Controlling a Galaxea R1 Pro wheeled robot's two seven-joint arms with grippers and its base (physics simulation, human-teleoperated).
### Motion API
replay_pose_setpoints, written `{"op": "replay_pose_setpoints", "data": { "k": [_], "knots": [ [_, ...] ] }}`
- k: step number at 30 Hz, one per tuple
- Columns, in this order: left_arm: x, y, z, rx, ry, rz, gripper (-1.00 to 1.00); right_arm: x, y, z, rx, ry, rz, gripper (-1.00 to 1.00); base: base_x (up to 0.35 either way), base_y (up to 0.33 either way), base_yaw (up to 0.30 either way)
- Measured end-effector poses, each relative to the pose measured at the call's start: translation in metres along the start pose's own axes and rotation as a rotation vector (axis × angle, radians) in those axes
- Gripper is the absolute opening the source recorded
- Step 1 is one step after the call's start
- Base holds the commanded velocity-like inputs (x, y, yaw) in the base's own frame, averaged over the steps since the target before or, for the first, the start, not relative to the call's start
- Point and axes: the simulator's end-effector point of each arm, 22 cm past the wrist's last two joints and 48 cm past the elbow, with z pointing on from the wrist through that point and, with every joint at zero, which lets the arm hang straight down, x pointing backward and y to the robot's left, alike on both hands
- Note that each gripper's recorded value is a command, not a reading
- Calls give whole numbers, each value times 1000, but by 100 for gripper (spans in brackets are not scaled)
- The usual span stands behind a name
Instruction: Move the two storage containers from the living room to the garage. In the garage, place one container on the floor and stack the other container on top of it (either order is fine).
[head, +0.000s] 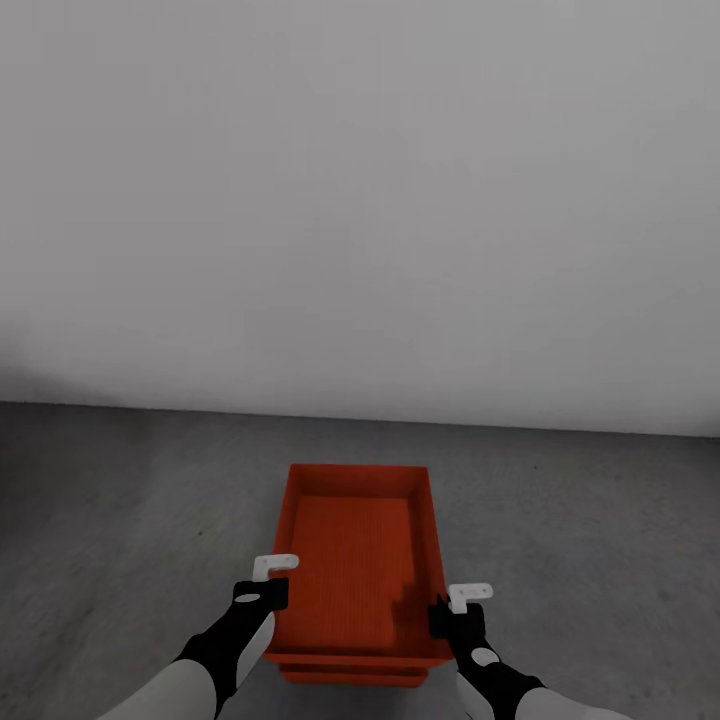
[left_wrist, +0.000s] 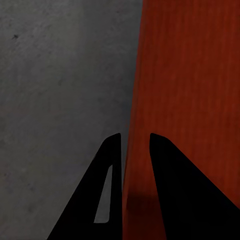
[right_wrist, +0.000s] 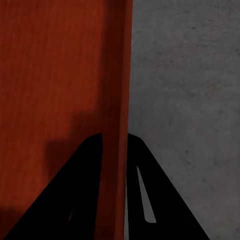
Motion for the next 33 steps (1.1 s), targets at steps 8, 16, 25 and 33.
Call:
{"op": "replay_pose_setpoints", "data": {
  "k": [8,16,25,33],
  "knots": [
    [7,-1,11,0,0,0,-100,9,0,10,0,0,0,-100,0,0,0],
    [15,-2,22,0,0,0,-100,19,1,19,0,-1,0,-100,0,0,0],
    [24,-4,35,0,0,0,-100,30,1,30,0,0,-1,-100,0,0,0],
    [32,-5,47,0,0,0,-100,40,1,40,0,0,-1,-100,0,0,0]
  ]
}}
